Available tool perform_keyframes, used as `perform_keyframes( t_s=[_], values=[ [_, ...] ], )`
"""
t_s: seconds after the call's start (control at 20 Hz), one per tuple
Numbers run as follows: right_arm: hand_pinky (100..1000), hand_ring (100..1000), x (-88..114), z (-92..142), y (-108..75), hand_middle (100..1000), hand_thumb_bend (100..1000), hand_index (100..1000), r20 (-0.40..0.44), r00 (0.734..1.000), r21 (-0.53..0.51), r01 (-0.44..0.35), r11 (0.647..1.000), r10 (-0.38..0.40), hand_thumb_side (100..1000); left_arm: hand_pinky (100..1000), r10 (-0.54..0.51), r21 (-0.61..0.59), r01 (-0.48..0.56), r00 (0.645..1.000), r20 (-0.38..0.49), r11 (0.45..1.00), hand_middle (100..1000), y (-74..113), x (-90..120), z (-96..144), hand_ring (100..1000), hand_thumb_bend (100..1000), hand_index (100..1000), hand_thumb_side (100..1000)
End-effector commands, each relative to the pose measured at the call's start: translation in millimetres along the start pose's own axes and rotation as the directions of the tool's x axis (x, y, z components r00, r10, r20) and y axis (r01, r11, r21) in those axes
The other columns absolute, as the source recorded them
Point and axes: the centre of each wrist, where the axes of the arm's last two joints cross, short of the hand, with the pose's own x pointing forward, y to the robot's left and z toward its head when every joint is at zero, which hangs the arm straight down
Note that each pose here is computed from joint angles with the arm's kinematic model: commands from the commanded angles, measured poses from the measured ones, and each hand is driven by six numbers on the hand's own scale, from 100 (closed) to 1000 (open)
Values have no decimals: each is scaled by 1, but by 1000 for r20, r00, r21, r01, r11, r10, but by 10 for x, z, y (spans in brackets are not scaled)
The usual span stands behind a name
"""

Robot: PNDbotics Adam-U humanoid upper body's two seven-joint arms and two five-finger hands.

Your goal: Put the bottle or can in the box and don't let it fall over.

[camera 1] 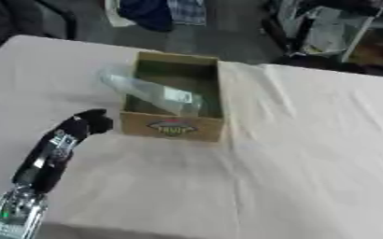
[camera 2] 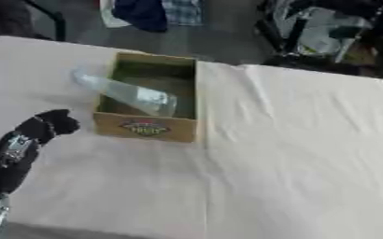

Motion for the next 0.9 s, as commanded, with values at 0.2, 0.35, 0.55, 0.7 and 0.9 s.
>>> perform_keyframes(
  t_s=[0.2, 0.35, 0.55, 0.7, 0.9],
  values=[
    [817, 1000, -57, 251, 340, 975, 100, 1000, -98, 994, -99, 34, 994, -44, 529, 827, -39, 31, 39, 999, 5, 999, 705, 71, 55, 86, 760, 129, 863, 1000],
    [817, 1000, -190, 389, 547, 979, 100, 1000, -186, 978, -160, 60, 985, -90, 524, 827, -28, 44, 27, 1000, 12, 999, 708, 52, 68, 97, 762, 130, 862, 1000],
    [814, 1000, -320, 593, 772, 982, 100, 1000, -318, 940, -245, 43, 969, -123, 528, 828, -11, 60, 10, 1000, 9, 998, 710, 12, 59, 128, 763, 132, 862, 1000],
    [811, 1000, -389, 706, 897, 986, 100, 1000, -396, 907, -287, 22, 958, -140, 577, 829, -6, 70, 6, 1000, -3, 998, 710, -19, 37, 162, 764, 132, 862, 1000],
    [807, 1000, -400, 672, 898, 980, 100, 1000, -413, 902, -293, -3, 956, -124, 577, 829, -1, 84, 1, 1000, 1, 996, 711, -53, 38, 173, 764, 132, 862, 1000]
  ],
)
